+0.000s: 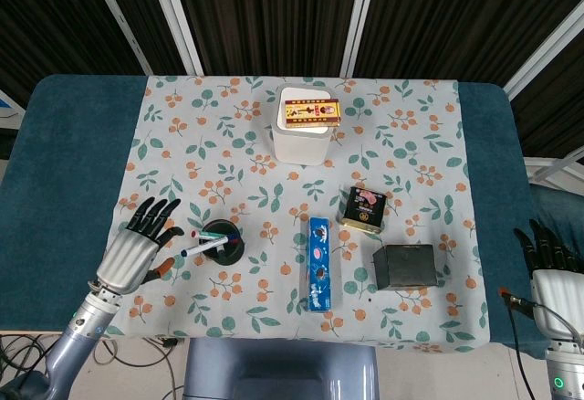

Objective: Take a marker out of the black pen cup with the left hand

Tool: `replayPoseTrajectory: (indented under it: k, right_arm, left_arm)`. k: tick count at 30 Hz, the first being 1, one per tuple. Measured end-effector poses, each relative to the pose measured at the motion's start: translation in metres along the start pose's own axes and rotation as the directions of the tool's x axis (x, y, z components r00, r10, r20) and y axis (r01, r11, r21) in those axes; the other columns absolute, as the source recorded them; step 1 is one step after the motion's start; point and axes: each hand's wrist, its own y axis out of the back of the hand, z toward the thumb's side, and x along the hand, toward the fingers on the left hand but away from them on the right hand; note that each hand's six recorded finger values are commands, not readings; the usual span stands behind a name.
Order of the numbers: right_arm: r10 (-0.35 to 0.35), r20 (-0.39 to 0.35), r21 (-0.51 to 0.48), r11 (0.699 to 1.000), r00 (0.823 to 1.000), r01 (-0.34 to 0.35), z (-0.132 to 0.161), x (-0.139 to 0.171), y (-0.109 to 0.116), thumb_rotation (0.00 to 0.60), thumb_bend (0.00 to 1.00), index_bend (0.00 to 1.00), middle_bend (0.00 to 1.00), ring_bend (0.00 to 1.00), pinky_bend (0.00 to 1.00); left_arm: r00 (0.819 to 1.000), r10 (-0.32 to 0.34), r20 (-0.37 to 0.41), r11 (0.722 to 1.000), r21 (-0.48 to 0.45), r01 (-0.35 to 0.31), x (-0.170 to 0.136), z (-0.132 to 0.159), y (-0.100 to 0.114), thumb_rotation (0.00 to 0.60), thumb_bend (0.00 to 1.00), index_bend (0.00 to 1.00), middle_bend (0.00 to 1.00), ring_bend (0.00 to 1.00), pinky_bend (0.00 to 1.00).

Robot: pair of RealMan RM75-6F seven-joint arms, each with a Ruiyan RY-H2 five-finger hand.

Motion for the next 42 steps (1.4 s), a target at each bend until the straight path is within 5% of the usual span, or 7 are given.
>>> replayPoseTrajectory:
  k: [12, 42]
  right_arm:
    - [0.000, 0.004, -0.006, 1.000, 1.000, 0.000, 0.000, 0.000, 0.000, 0.600, 0.19, 0.13, 0.00, 0.06, 0.20]
    - [0.006, 0.015, -0.012, 1.000, 1.000, -0.006, -0.002, -0.001, 0.000, 0.600, 0.19, 0.13, 0.00, 0.06, 0.20]
  left_arm:
    - [1.000, 0.004, 0.027, 1.000, -0.003, -0.004, 0.011, 0.014, -0.012, 0.600, 0.27, 0.50, 0.00, 0.00, 0.00]
    - [0.999, 0.033, 0.026, 0.999, -0.005, -0.033, 0.018, 0.022, 0.003, 0.600, 0.37, 0.60, 0.04, 0.00, 0.00]
